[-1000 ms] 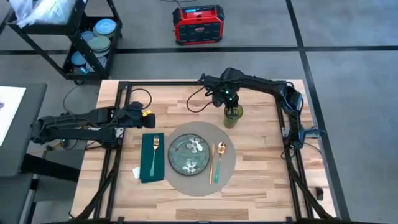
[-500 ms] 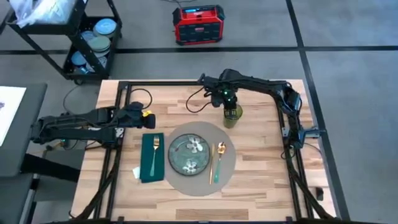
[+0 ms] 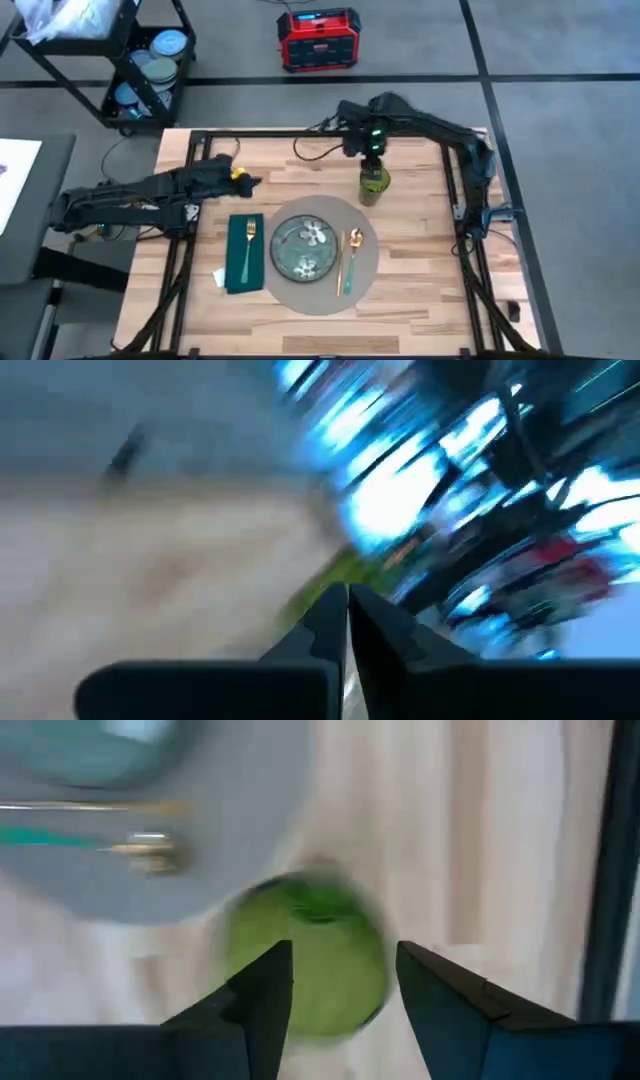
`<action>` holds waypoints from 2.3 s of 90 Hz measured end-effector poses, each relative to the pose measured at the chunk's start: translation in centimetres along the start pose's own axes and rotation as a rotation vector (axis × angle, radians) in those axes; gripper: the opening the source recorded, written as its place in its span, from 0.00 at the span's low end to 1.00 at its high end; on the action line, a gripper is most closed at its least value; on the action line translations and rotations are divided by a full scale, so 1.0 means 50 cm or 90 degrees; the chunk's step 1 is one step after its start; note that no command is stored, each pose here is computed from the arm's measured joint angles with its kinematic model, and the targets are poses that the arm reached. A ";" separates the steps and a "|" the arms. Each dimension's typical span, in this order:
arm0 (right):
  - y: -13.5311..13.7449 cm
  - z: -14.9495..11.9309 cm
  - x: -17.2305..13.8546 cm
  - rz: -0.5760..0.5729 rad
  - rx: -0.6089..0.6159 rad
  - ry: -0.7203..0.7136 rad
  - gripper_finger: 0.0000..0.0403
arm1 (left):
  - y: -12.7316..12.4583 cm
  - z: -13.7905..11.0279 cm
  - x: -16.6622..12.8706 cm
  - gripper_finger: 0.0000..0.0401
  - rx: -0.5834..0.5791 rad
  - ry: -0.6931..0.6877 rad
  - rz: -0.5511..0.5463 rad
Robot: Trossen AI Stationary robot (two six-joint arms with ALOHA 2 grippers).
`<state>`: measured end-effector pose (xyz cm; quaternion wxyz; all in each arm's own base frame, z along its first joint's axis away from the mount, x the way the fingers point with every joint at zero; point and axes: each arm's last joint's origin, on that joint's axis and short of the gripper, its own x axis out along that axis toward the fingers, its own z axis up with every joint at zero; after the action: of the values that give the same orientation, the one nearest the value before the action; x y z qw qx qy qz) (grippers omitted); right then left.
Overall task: Set table place
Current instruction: Return to Home Position
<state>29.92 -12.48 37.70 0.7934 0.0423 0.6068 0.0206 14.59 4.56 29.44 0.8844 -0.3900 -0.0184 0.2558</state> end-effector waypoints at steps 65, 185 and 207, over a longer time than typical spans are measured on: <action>0.212 -0.441 0.227 0.129 0.211 -0.662 0.32 | 0.188 -0.145 -0.040 0.00 0.116 -0.127 -0.067; 0.208 -0.515 0.306 -0.016 0.227 -0.804 0.30 | 0.217 -0.173 -0.050 0.00 -0.022 -0.067 -0.033; 0.208 -0.515 0.306 -0.016 0.227 -0.803 0.30 | 0.217 -0.173 -0.050 0.00 -0.021 -0.066 -0.032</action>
<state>9.29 0.26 17.24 0.9781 0.1704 0.0194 -0.1183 9.68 3.64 16.24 0.8817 -0.3903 -0.0784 0.2531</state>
